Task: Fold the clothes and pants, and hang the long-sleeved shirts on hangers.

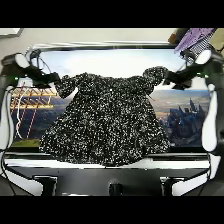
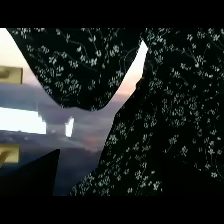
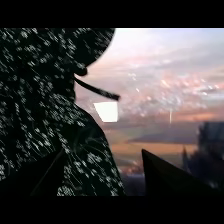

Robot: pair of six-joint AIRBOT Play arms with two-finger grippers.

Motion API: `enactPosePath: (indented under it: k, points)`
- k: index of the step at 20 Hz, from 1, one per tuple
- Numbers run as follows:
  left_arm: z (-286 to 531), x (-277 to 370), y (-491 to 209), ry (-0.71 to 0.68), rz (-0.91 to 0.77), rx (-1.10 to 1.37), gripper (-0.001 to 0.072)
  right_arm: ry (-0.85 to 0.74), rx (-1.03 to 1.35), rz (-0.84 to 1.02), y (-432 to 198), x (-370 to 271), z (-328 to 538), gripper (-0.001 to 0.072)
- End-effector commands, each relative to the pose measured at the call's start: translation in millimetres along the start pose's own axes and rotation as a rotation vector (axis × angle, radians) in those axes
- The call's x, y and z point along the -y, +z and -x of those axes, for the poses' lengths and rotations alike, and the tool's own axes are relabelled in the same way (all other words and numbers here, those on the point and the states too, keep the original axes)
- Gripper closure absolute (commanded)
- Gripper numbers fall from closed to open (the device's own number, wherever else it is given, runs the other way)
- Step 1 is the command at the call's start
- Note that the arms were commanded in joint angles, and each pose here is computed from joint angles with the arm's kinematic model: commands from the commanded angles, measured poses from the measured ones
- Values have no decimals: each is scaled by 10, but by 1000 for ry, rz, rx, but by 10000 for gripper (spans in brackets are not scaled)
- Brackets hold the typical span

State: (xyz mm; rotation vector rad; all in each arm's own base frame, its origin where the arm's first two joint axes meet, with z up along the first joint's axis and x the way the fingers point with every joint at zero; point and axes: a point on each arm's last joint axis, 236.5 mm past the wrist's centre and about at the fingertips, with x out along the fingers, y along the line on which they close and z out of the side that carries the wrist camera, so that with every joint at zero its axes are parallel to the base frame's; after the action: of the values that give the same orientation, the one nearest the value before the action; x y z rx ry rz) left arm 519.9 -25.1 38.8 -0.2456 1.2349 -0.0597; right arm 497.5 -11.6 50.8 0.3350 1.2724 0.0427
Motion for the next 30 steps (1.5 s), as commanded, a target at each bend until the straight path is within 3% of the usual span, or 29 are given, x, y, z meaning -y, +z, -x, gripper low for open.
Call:
enactPosePath:
  k: [1, 4, 8, 9, 15, 16, 17, 18, 19, 30]
  points:
    - [286, -276, -336, -37, 37, -86, 21, -1, -126, -50, -607, 461, 297, 148]
    - [301, -644, -876, -23, 71, -140, 22, 41, -217, -177, -1407, 760, 105, 148]
    - [110, -782, -1540, -86, 165, -195, 22, 169, -359, -256, -2407, 614, -418, 133]
    - [65, -775, -1667, -108, 173, -220, 22, 196, -380, -268, -2549, 566, -514, 82]
    - [-31, -812, -1808, -116, 139, -245, 22, 230, -433, -305, -2992, 508, -773, 87]
    - [-33, -813, -1812, -117, 129, -246, 22, 243, -435, -312, -3009, 478, -782, 108]
    - [-39, -818, -1824, -117, 118, -248, 22, 253, -436, -313, -3018, 456, -783, 245]
    - [-47, -837, -1838, -110, 112, -251, 22, 256, -438, -310, -3021, 450, -777, 478]
    - [-64, -870, -1840, -100, 113, -247, 22, 261, -439, -310, -3022, 436, -765, 653]
    - [-444, -915, -2351, -114, 180, -382, 22, 387, -372, -347, -2813, 132, -625, 671]
